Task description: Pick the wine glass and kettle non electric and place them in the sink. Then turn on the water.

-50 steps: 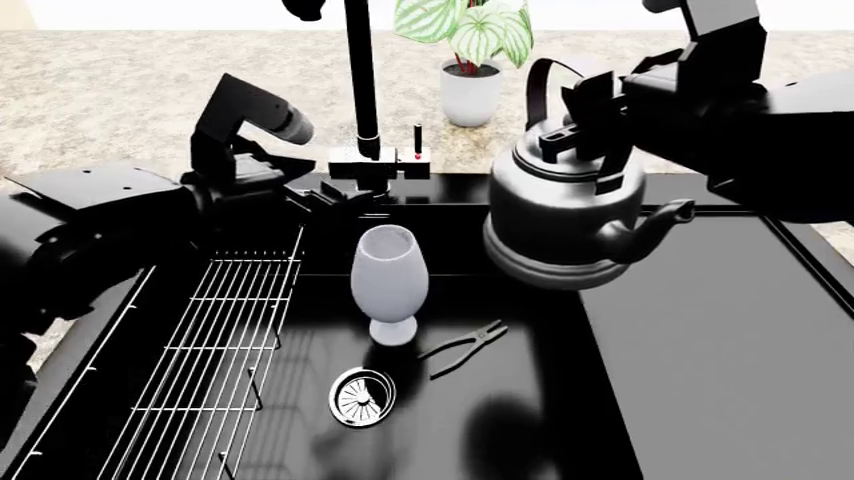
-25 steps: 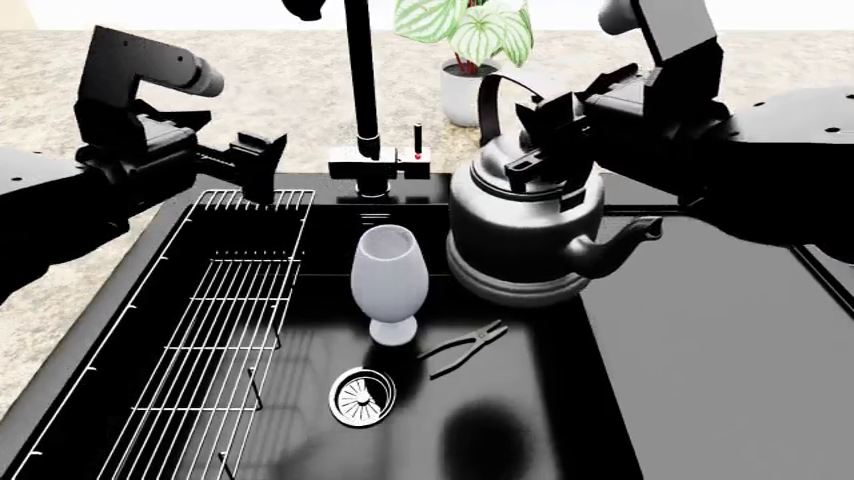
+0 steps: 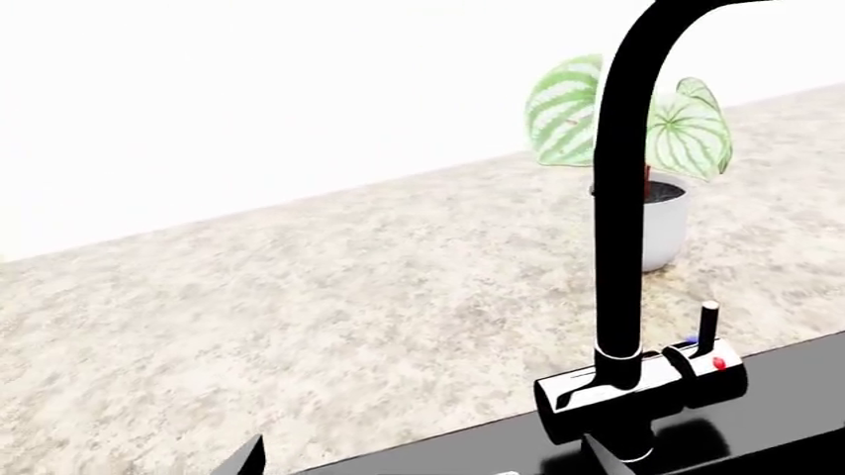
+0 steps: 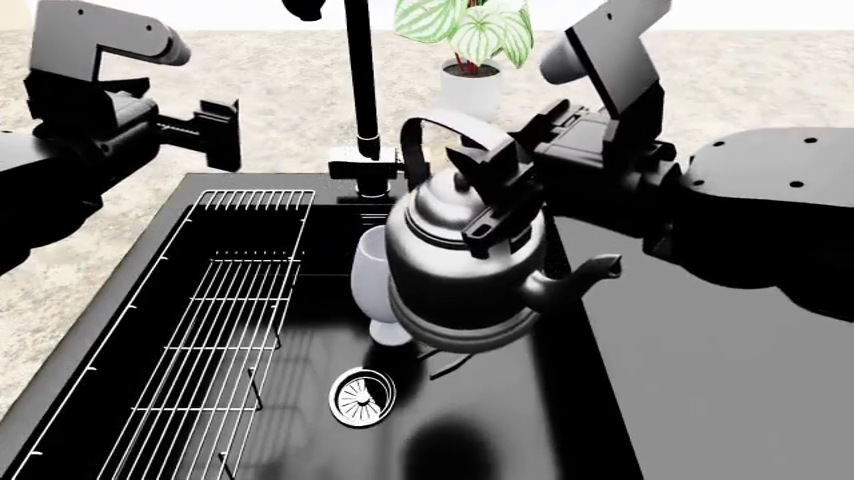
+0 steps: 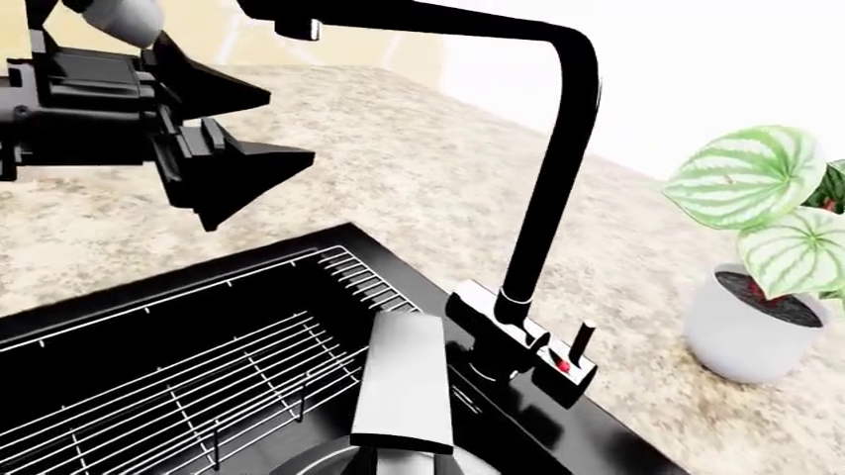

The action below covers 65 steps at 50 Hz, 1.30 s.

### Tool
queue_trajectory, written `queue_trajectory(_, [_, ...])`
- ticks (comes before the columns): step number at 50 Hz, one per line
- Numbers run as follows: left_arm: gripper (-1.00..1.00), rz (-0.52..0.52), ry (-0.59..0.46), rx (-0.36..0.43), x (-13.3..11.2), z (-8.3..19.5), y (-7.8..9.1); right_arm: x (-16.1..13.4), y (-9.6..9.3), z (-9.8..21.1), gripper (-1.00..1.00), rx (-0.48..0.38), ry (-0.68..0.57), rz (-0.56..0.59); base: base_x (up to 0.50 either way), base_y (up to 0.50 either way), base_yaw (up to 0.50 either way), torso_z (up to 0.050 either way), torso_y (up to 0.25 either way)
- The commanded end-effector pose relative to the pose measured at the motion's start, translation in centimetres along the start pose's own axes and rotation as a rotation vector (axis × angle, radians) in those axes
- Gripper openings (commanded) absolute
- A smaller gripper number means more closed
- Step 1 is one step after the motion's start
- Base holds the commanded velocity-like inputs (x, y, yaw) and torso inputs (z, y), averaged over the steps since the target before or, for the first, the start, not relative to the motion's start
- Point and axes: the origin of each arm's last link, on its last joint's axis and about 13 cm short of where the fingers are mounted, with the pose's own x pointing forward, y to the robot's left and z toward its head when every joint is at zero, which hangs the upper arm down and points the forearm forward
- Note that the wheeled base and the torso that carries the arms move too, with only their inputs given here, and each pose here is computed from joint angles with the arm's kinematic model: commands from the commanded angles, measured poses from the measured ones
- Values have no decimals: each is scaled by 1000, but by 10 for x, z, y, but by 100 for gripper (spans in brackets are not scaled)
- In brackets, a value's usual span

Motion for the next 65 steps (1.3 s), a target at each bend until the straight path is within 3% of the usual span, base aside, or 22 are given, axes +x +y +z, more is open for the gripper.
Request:
queue_trajectory(1, [100, 41, -2, 7, -2, -1, 3, 0, 8, 7, -100, -34, -45, 68, 0, 0, 0, 0, 0])
queue_trajectory(10, [100, 45, -5, 12, -4, -1, 4, -6, 16, 7, -100, -42, -37, 165, 0, 0, 0, 0, 1])
queue_trajectory(28, [100, 48, 1, 18, -5, -5, 5, 9, 32, -1, -100, -17, -43, 250, 0, 0, 0, 1, 1])
queue_trajectory(65, [100, 56, 0, 35, -4, -9, 5, 28, 41, -27, -100, 22, 3, 304, 0, 0, 0, 0, 0])
